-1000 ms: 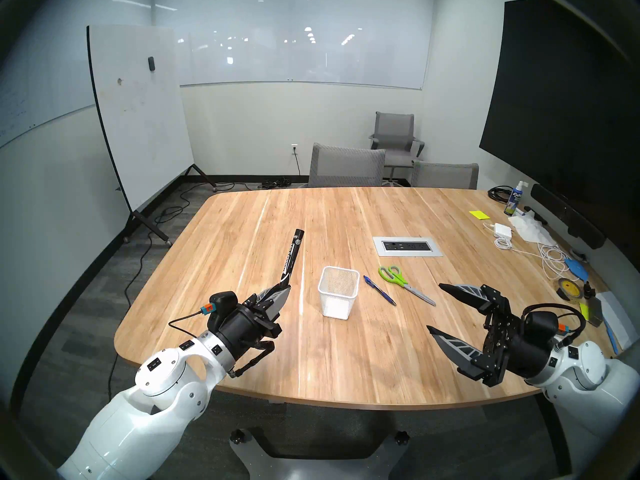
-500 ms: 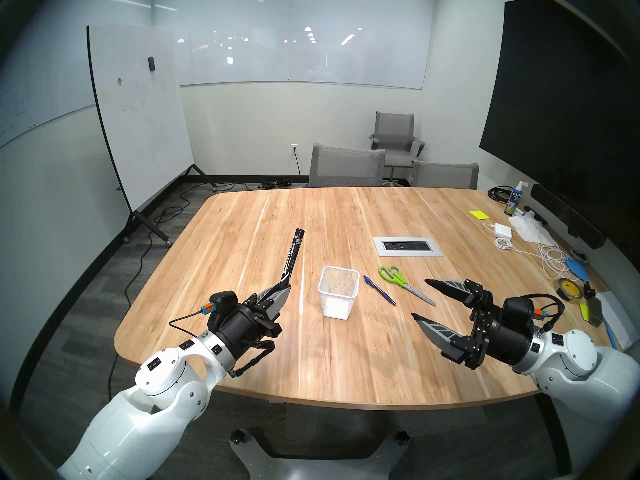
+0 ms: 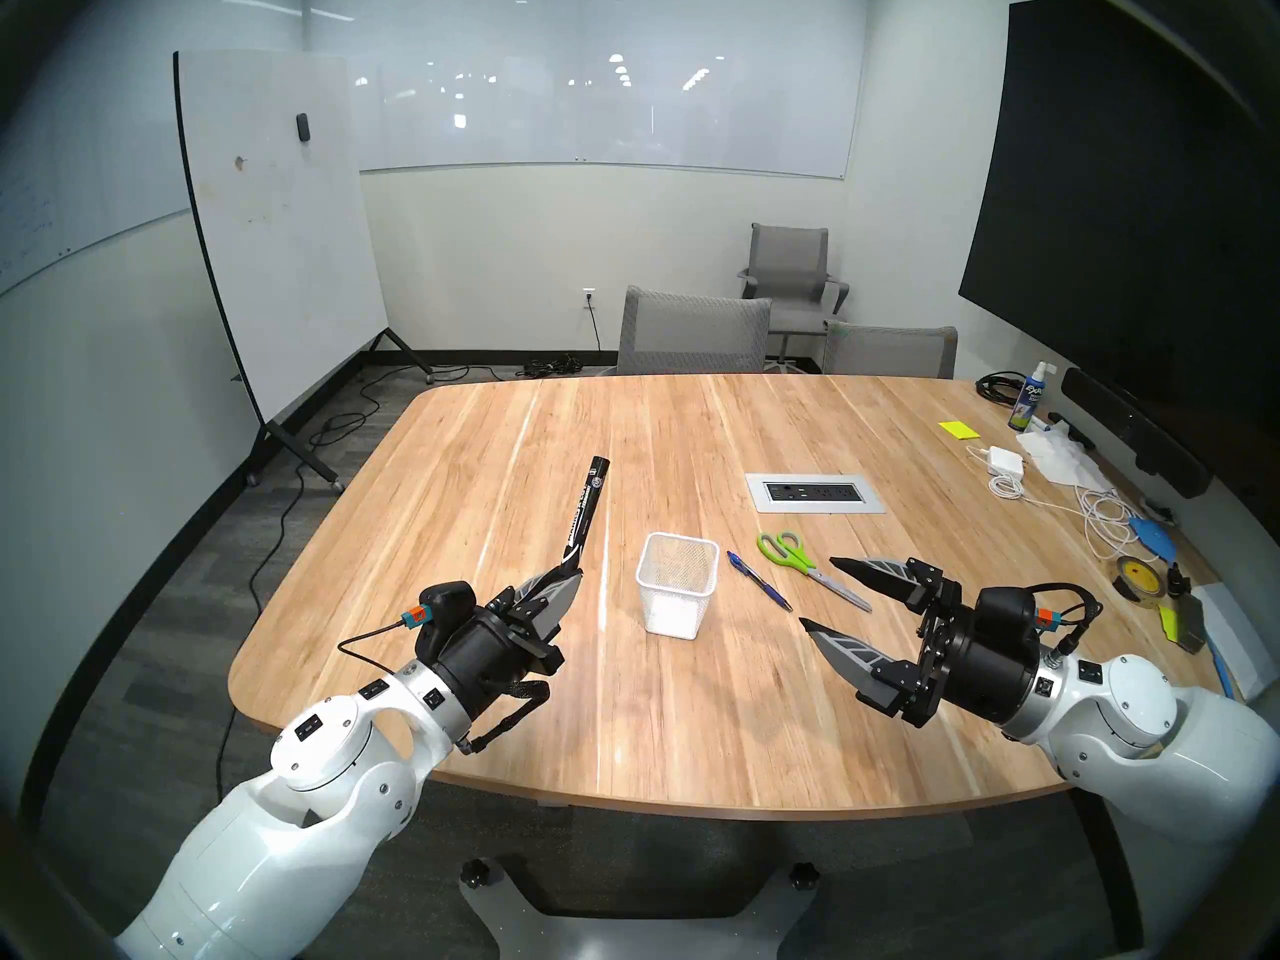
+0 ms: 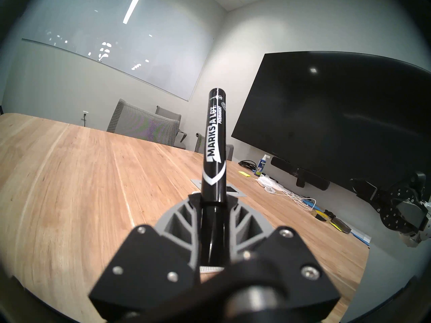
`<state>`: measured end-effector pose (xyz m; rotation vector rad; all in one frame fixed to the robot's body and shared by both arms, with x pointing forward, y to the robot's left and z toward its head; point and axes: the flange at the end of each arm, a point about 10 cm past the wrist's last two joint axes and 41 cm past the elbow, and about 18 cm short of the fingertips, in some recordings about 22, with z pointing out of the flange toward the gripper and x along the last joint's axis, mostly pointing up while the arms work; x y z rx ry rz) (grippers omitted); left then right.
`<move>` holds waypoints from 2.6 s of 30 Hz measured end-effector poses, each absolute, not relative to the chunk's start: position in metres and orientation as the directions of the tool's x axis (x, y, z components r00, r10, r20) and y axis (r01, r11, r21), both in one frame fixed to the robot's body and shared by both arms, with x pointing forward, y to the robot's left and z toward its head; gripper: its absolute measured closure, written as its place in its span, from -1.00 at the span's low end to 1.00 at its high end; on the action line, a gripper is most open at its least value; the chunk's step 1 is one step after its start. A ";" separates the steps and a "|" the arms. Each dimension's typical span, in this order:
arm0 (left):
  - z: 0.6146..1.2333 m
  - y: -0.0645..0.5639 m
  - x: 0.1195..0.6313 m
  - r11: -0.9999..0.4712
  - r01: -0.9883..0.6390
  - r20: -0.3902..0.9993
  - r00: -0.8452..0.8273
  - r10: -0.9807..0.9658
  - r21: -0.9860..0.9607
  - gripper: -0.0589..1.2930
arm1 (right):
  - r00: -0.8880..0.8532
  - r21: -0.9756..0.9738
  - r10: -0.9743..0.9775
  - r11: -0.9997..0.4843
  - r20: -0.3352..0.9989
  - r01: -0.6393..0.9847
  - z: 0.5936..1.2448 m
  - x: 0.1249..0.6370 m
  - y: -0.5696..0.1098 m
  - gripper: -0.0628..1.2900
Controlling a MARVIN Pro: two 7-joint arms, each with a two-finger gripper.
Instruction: Place the pen, the marker, and the scissors into the pen holder
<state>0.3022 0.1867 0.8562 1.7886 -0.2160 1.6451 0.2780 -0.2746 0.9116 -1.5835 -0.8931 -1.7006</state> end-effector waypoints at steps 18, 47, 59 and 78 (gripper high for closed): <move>0.856 0.187 0.302 -0.748 -0.552 0.929 0.184 0.322 0.369 0.66 | -0.090 0.078 0.011 -0.620 0.996 0.781 0.884 0.296 -0.279 -0.93; 0.857 0.186 0.302 -0.748 -0.554 0.930 0.181 0.320 0.365 0.66 | -0.210 0.169 -0.009 -0.559 0.978 0.812 0.865 0.333 -0.227 -0.93; 0.857 0.186 0.302 -0.751 -0.554 0.932 0.179 0.314 0.359 0.66 | -0.212 0.170 -0.030 -0.494 0.977 0.853 0.858 0.352 -0.185 -0.93; 0.856 0.186 0.298 -0.767 -0.532 0.933 0.182 0.310 0.359 0.66 | -0.303 0.234 -0.102 -0.423 0.947 0.875 0.865 0.384 -0.193 -0.93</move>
